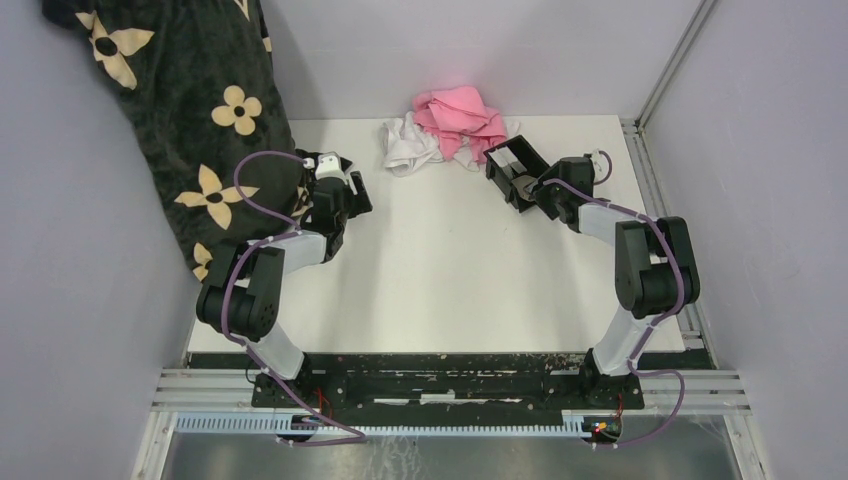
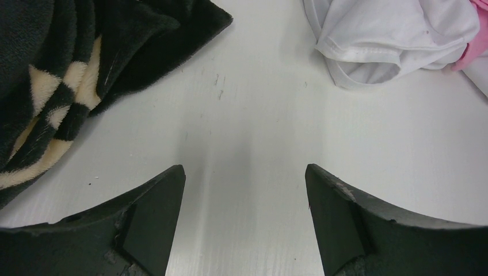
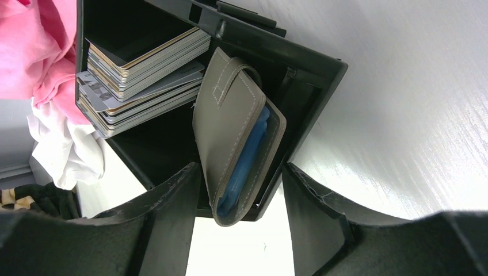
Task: Put the credit cards into the card holder
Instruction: Pick up the card holder from the storage box, then place the card holder at the center of the board, then adjust the card holder at the center of the board.
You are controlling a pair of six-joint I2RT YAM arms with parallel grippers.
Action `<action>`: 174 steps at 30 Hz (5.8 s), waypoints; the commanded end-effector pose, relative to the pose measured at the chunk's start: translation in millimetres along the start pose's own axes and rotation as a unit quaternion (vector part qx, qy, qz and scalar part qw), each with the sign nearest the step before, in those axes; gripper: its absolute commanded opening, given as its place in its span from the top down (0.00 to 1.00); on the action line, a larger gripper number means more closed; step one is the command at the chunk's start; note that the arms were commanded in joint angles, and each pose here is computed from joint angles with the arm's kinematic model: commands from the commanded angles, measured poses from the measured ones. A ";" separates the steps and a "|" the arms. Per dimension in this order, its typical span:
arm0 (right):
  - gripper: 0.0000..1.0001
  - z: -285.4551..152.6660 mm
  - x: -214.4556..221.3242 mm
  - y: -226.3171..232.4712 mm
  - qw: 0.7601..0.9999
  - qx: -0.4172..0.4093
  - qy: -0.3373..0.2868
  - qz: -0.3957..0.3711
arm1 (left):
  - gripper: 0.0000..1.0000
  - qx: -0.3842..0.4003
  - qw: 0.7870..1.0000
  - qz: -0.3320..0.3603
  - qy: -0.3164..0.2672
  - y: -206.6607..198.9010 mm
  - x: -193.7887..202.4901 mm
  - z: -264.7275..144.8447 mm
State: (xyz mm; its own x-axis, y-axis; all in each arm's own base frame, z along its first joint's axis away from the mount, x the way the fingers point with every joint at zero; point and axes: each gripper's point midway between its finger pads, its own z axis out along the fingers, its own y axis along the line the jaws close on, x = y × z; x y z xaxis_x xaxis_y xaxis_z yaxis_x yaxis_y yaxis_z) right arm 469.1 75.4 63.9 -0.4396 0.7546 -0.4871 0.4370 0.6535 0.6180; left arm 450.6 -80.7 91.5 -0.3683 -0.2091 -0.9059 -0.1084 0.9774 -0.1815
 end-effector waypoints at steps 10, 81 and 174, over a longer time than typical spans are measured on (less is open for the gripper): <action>0.43 -17.1 -29.7 39.8 0.998 -0.055 -0.034 0.008 | 0.17 0.003 0.999 0.006 -0.033 -3.4 -17.9 -2.4; 0.99 -236.3 59.2 65.0 0.853 -0.028 -0.139 -0.502 | 0.21 0.204 0.968 -0.095 0.116 -133.7 -58.1 -161.7; 0.99 -153.1 283.8 7.2 0.947 -0.041 0.003 -0.318 | 0.69 0.260 0.919 -0.004 0.297 -223.8 77.2 -10.1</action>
State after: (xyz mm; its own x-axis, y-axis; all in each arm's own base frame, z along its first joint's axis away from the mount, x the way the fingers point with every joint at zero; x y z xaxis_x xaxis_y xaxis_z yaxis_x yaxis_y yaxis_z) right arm 226.0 267.8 27.9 -0.5881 0.1444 -0.7958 0.0279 0.9870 0.1585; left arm 426.7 -305.0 54.2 -0.8568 -0.0947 -0.5068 0.1984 0.8468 -0.4936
